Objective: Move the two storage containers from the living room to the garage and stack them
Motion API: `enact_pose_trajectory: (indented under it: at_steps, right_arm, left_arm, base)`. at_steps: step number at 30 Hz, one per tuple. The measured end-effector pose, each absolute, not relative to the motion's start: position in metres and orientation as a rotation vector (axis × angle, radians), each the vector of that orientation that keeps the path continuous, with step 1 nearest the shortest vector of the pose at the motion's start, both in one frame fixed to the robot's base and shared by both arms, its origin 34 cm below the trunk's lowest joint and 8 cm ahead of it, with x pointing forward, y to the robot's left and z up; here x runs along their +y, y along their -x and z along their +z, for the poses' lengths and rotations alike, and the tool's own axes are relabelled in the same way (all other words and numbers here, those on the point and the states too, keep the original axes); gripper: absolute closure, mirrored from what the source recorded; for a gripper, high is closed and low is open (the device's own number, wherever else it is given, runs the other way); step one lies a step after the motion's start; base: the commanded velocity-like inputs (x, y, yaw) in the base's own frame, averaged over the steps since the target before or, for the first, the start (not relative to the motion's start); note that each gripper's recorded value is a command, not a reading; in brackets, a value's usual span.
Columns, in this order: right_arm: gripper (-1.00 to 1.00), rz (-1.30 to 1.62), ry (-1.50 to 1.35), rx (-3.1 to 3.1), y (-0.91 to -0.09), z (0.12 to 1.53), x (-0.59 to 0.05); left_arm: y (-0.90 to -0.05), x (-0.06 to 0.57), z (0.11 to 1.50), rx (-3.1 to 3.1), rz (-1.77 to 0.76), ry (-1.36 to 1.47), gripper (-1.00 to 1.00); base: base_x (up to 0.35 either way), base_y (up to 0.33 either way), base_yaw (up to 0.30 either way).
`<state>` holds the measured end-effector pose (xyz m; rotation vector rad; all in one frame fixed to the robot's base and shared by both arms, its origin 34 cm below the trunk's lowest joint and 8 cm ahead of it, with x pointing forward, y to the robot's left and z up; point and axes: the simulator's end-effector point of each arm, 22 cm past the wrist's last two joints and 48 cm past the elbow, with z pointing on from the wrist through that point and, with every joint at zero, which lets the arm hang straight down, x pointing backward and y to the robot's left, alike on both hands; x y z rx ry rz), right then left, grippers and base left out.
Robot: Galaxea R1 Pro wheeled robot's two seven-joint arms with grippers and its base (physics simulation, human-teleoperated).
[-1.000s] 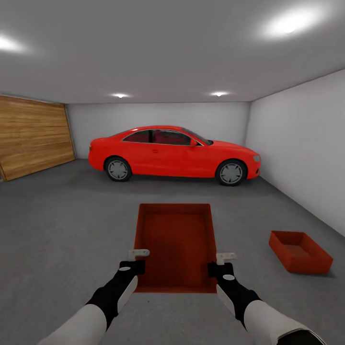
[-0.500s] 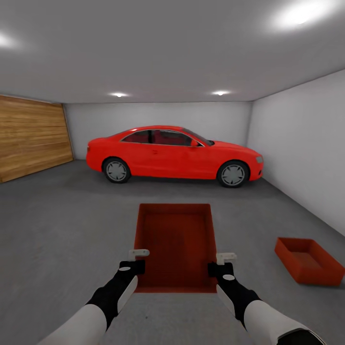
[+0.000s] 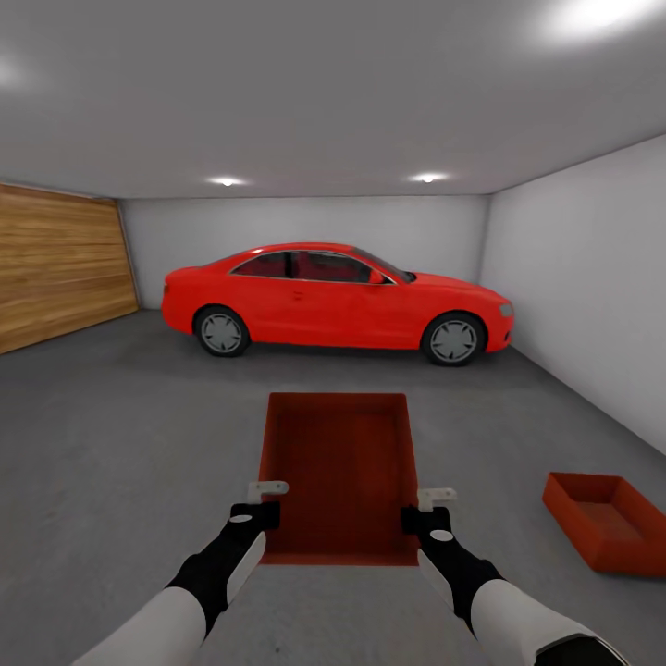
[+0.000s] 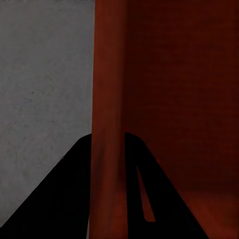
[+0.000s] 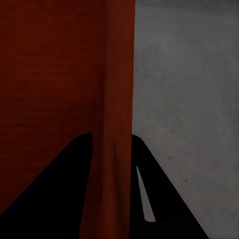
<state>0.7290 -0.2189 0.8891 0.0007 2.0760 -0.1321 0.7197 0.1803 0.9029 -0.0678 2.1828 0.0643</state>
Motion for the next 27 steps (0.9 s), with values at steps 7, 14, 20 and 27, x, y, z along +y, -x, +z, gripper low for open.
enact_pose_trajectory:
  at_steps: [7,14,20,27]
  right_arm:
    - [1.00,-0.133,0.001,2.078,-0.7289,0.8889,-0.2188]
    - [1.00,-0.132,0.000,2.075,-0.7292,0.8893,-0.2188]
    - [1.00,-0.132,-0.001,2.074,-0.7293,0.8896,-0.2188]
    - [1.00,-0.131,-0.002,2.073,-0.7293,0.8896,-0.2187]
  left_arm:
    - [-0.7193,0.1803,0.9022,2.185,0.064,0.070,1.00]
    - [-0.7197,0.1803,0.9031,2.182,0.064,0.068,1.00]
    - [-0.7200,0.1803,0.9036,2.181,0.065,0.067,1.00]
    - [-0.7201,0.1804,0.9037,2.180,0.065,0.067,1.00]
  base:
    - [0.322,0.000,0.000]
    - [0.322,0.000,0.000]
    - [0.322,0.000,0.000]
    - [0.322,0.038,0.000]
